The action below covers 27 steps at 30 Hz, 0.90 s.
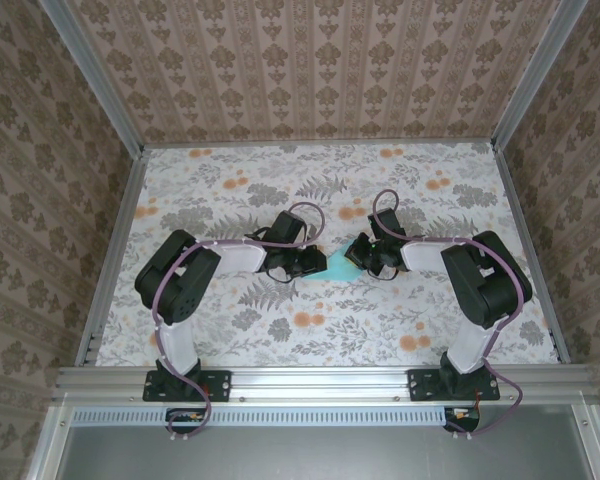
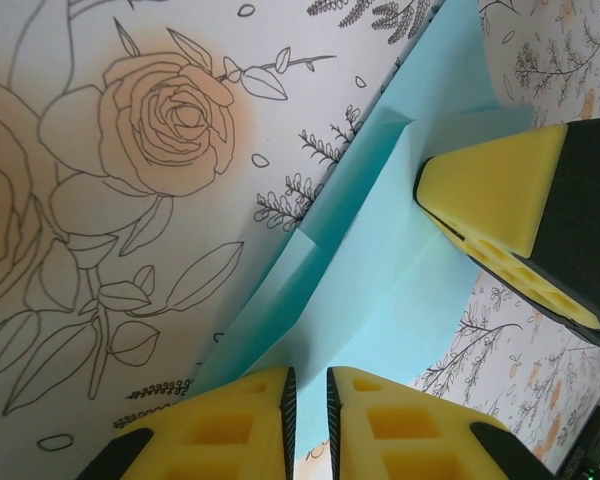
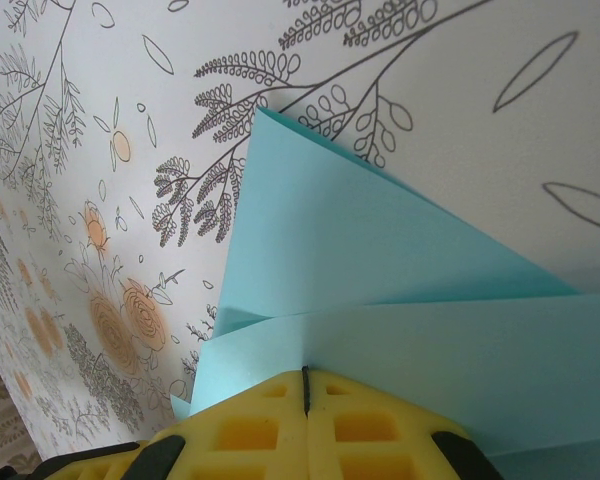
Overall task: Fold a paper plane with a square sheet of paper (pick it up from the middle)
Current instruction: Fourth fold the wing at the center of the table.
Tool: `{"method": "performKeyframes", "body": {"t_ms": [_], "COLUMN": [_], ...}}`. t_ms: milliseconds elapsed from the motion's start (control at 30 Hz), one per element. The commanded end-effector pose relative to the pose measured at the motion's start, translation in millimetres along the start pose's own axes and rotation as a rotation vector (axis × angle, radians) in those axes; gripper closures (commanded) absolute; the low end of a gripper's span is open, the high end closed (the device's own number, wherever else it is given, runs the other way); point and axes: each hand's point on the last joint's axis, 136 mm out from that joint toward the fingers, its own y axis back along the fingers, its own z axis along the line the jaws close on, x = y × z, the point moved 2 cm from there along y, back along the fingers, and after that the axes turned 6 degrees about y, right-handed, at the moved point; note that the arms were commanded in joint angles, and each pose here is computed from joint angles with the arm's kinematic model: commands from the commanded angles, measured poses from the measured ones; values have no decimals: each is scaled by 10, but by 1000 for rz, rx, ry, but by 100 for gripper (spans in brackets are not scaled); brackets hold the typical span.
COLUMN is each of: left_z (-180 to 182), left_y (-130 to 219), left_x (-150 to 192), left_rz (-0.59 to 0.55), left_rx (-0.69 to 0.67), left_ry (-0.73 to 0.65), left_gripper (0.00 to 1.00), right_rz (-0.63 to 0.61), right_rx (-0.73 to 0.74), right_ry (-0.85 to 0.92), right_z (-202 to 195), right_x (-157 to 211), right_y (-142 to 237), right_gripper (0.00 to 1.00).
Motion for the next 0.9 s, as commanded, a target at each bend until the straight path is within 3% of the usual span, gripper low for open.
{"method": "performKeyframes", "body": {"t_ms": [0,600,867], "left_z": [333,640,611], "left_y": [-49,-54,-76], "left_x": [103,198,199], "left_rz": [34,70,91], "left_rx": [-94,-177,-172], "left_ry": [75,130,118], "left_gripper": [83,89,94], "right_rz": [72,76,25], "right_rx": [290,290,-50], "right_ry": [-73,-68,128], "right_z": [-745,-771,138], "right_x": [284,285,-21], "right_y": [-67,-41,220], "right_gripper": [94,94,94]}}
